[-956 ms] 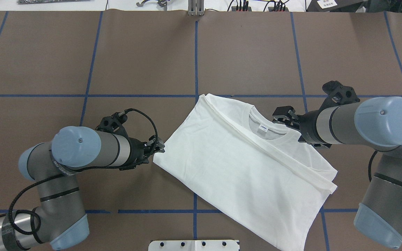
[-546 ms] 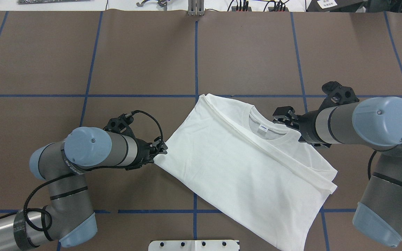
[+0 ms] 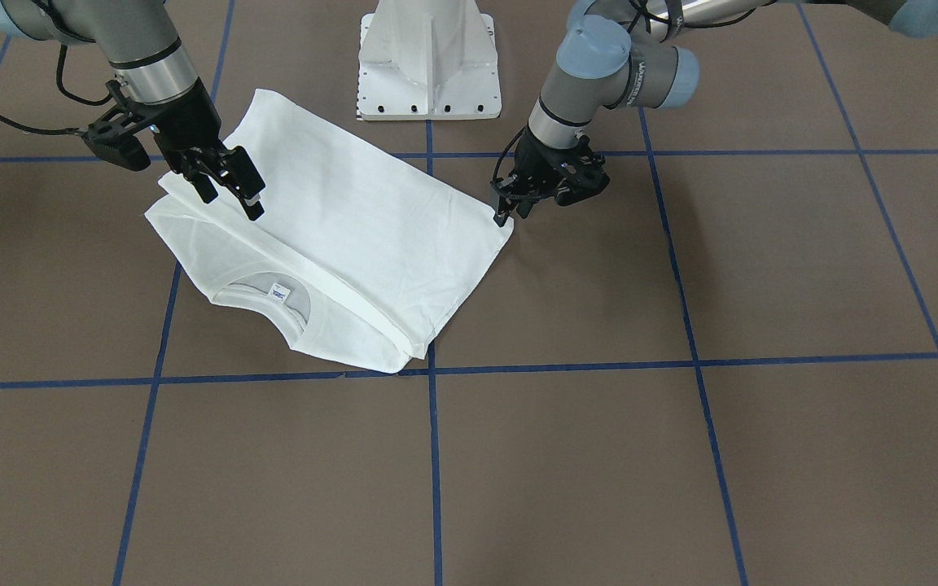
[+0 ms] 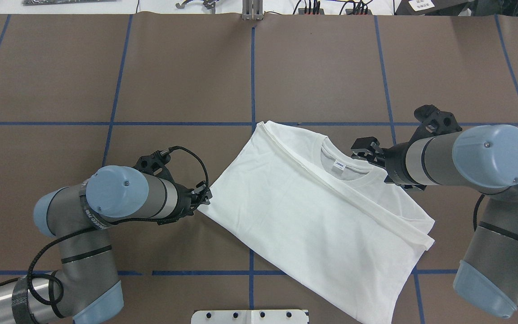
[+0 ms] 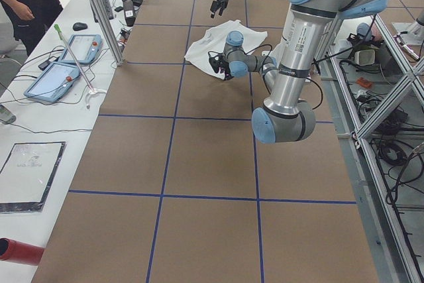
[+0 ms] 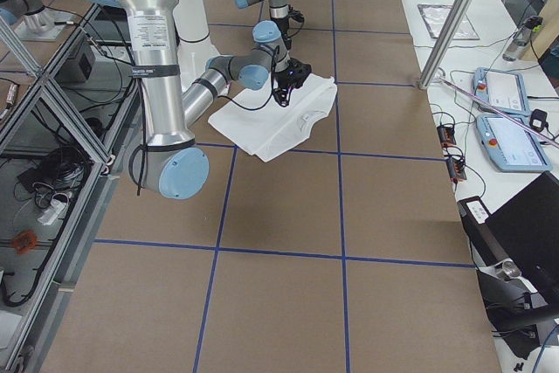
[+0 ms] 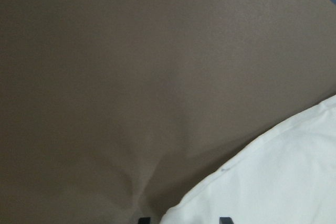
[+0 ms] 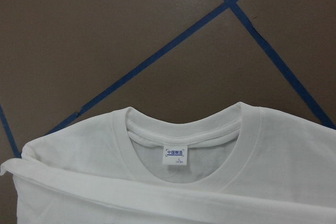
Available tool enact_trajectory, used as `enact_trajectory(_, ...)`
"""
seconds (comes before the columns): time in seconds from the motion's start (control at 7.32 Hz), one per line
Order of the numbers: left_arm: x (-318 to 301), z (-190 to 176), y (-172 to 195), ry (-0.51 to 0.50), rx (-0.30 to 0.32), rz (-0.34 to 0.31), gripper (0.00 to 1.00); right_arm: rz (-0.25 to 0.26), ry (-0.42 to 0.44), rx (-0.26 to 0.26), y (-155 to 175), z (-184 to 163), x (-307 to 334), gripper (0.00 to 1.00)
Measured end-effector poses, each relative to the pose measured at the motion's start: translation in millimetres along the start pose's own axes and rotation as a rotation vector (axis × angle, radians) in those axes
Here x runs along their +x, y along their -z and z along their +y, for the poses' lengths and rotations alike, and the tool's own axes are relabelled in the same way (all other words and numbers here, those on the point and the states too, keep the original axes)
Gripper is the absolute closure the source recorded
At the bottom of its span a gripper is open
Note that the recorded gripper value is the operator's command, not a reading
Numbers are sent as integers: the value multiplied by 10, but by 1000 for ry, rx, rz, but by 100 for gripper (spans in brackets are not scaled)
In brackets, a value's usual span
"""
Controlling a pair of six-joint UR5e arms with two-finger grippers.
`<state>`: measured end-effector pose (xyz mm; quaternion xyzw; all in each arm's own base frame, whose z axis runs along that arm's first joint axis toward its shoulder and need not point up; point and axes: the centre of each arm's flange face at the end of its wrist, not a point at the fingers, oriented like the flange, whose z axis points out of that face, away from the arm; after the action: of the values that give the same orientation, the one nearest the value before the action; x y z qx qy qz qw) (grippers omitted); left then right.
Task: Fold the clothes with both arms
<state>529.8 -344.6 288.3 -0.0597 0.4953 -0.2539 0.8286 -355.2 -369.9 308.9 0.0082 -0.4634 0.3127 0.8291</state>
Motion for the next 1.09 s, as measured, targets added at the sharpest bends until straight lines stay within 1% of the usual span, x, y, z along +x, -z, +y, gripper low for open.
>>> enact_trajectory(0.41, 20, 139, -36, -10, -16, -8, 47, 13, -3, 4, -58, -22, 28, 0)
enact_trajectory(0.55, 4, 183, -75, -14, -22, -15, 51, 16, -4, 6, -75, -27, 37, 0)
enact_trajectory(0.96, 30, 224, -105, -21, -27, -15, 98, 20, -5, 14, -90, -46, 52, 0)
enact_trajectory(1.09, 56, 235, -100, -27, -28, -10, 100, 21, -5, 17, -95, -52, 59, 0)
